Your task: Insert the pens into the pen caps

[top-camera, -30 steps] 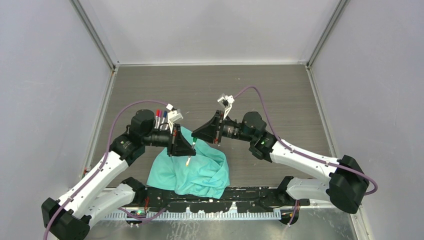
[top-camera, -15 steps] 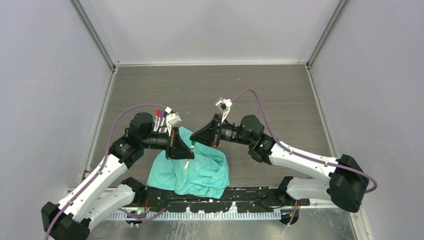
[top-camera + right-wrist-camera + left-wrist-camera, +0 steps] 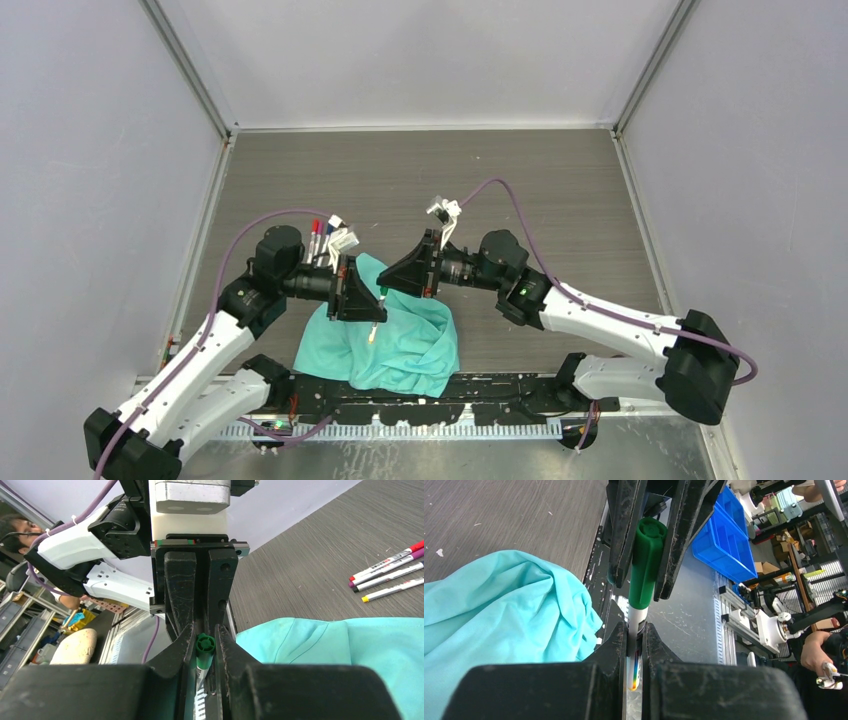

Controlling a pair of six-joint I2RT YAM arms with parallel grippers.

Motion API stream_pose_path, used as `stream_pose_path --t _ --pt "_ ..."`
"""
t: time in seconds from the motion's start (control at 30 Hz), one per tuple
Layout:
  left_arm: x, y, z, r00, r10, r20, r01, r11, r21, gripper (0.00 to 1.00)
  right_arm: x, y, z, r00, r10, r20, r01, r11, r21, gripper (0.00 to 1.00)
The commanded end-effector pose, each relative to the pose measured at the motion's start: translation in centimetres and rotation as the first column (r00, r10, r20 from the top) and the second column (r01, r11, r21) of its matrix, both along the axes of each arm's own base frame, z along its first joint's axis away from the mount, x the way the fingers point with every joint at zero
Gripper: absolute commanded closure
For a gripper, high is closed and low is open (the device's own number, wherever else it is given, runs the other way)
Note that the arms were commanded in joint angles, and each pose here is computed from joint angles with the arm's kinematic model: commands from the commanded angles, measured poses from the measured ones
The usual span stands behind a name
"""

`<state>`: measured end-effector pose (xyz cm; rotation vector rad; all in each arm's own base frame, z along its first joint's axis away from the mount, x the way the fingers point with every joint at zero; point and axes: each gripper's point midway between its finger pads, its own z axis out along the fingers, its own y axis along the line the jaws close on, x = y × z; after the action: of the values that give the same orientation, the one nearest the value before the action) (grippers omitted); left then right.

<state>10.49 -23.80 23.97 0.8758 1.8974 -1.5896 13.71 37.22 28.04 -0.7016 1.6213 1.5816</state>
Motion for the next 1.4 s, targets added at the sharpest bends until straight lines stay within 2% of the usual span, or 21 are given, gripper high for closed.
stream_pose_path --t 0.0,0.13,0.2,0.23,0.33,0.43,0.53,0.63,0.77,0.9,1.13,1.37 --pt "6.7 0.0 9.5 0.877 0.272 0.396 -0.188 0.953 -0.238 1.0 -11.7 -2.9 -10.3 0.873 0.367 -0.322 -0.46 0.839 -0.291 1.0" --pt "7.1 0.2 8.3 0.867 0.259 0.425 -0.201 0.963 -0.178 1.0 -7.9 -2.6 -8.2 0.965 0.165 -0.205 -0.227 0.915 -0.334 0.99" --pt "7.2 0.3 7.3 0.859 0.244 0.449 -0.208 0.97 -0.128 1.0 -5.8 -2.9 -6.4 0.987 0.073 -0.141 -0.117 0.934 -0.338 0.92" --pt "7.3 0.3 6.7 0.856 0.235 0.46 -0.215 0.972 -0.097 1.0 -4.6 -3.1 -5.4 0.994 0.022 -0.107 -0.057 0.94 -0.336 0.82" --pt "8.1 0.7 4.7 0.846 0.235 0.479 -0.271 0.963 0.006 1.0 -0.4 -4.2 -2.0 0.987 -0.16 -0.003 0.15 0.927 -0.345 0.39" --pt "9.3 1.3 3.5 0.833 0.268 0.484 -0.334 0.941 0.055 1.0 4.4 -6.5 0.0 0.927 -0.37 0.067 0.367 0.849 -0.38 0.2" --pt "11.0 2.2 2.3 0.81 0.318 0.492 -0.421 0.9 0.112 1.0 7.3 -8.6 0.9 0.872 -0.48 0.096 0.476 0.787 -0.393 0.12" --pt "13.1 3.4 0.5 0.789 0.37 0.49 -0.517 0.831 0.204 1.0 9.6 -11.2 0.2 0.82 -0.562 0.111 0.553 0.727 -0.406 0.08" --pt "16.1 5.8 -2.2 0.744 0.444 0.5 -0.64 0.689 0.34 1.0 11.5 -15.2 -2.3 0.727 -0.678 0.113 0.646 0.618 -0.448 0.07" --pt "18.5 7.5 -4.5 0.727 0.509 0.46 -0.685 0.584 0.437 1.0 11.7 -17.9 -4.3 0.657 -0.742 0.133 0.703 0.539 -0.463 0.06" --pt "21.7 8.6 -8.6 0.761 0.539 0.36 -0.629 0.481 0.61 1.0 10.7 -19.0 -6.0 0.643 -0.755 0.129 0.714 0.53 -0.457 0.06" --pt "25.3 9.0 -11.1 0.759 0.572 0.311 -0.597 0.421 0.683 1.0 9.9 -20.5 -6.0 0.624 -0.762 0.174 0.747 0.517 -0.418 0.06"
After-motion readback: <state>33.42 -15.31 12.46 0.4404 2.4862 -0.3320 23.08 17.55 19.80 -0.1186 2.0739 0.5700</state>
